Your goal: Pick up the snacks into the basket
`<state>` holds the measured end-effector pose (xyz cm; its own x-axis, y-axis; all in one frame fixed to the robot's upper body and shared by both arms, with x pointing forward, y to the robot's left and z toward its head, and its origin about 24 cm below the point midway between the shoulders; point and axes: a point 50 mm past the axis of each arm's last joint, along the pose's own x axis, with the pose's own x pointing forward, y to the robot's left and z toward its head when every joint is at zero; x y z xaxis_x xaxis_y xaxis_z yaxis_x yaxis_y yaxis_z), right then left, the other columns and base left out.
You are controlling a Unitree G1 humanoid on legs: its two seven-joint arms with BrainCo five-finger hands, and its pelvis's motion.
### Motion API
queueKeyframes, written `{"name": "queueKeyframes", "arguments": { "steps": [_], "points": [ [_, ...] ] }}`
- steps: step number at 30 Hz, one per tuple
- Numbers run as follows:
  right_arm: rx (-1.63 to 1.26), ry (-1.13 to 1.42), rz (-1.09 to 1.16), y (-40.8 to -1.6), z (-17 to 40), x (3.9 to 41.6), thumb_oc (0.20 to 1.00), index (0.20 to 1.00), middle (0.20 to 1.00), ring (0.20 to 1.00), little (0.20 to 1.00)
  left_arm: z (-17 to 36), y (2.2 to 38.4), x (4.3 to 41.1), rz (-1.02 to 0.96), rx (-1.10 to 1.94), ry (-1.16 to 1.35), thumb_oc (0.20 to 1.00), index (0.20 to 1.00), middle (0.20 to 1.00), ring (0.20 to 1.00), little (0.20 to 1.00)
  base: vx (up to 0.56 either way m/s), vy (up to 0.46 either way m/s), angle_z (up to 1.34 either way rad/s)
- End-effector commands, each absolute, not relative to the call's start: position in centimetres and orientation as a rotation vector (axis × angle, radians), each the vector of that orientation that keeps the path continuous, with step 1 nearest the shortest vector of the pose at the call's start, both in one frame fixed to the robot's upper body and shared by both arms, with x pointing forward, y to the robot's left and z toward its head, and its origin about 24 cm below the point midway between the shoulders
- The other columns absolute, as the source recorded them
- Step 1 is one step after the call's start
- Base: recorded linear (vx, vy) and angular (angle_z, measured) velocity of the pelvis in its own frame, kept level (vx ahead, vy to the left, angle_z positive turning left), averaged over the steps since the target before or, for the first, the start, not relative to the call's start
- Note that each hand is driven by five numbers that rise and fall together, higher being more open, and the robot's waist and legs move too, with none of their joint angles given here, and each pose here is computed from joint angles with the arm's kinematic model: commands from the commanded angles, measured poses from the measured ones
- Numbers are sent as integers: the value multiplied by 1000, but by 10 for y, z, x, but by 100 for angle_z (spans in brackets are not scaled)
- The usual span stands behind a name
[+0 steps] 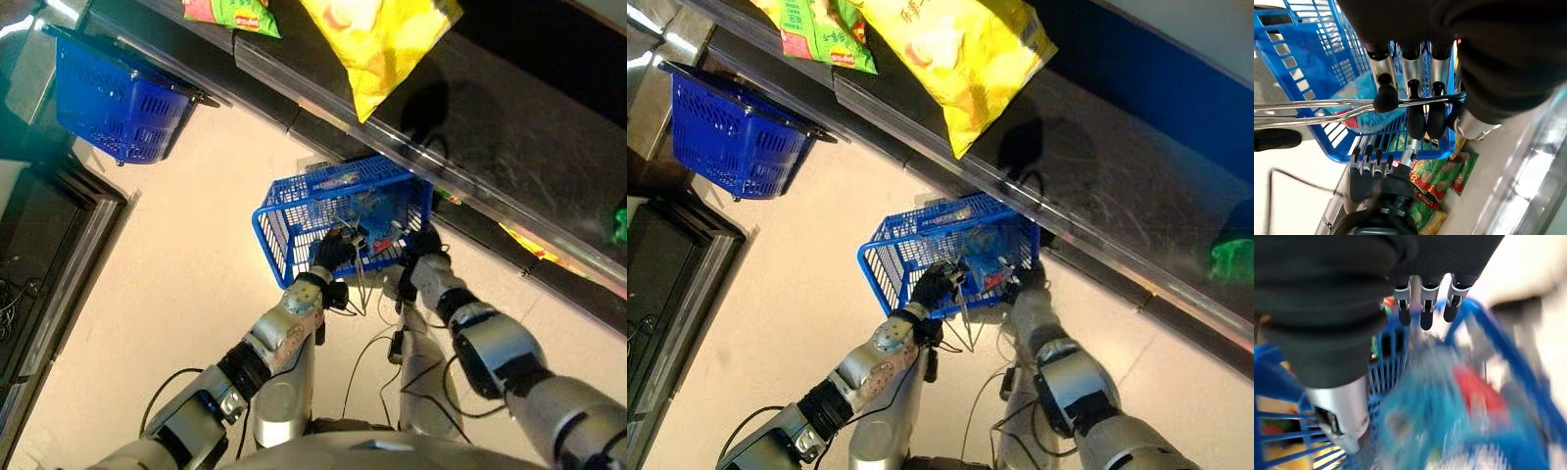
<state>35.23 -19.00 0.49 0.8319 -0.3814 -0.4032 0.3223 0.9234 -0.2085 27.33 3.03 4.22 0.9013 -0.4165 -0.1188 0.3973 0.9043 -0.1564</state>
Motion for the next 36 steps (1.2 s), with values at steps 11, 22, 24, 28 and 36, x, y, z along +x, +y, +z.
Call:
{"name": "queueKeyframes", "arguments": {
  "steps": [11, 22, 24, 28, 36],
  "points": [
    [-579, 394, -131, -181, -27, 318, 1000, 1000, 1000, 1000, 1000, 73, 63, 297, -222, -56, -79, 200, 200, 200, 200, 200, 7, 3, 0],
    [-471, 675, -211, -213, -95, 231, 1000, 1000, 1000, 1000, 1000, -73, 190, 252, 243, 383, 556, 200, 200, 200, 200, 200, 105, 56, 0],
    [-404, 690, -243, -216, -99, 220, 1000, 1000, 1000, 1000, 1000, -99, 208, 225, 278, 451, 720, 200, 200, 200, 200, 200, 140, 92, -15],
    [-339, 707, -264, -218, -104, 206, 1000, 1000, 1000, 1000, 1000, -127, 227, 183, 297, 519, 933, 200, 200, 200, 200, 200, 84, 89, -24],
    [-167, 589, -320, -221, -90, 196, 1000, 1000, 1000, 1000, 1000, -141, 256, 135, 327, 583, 1103, 200, 200, 200, 200, 200, 37, -74, -43]
  ]
}}
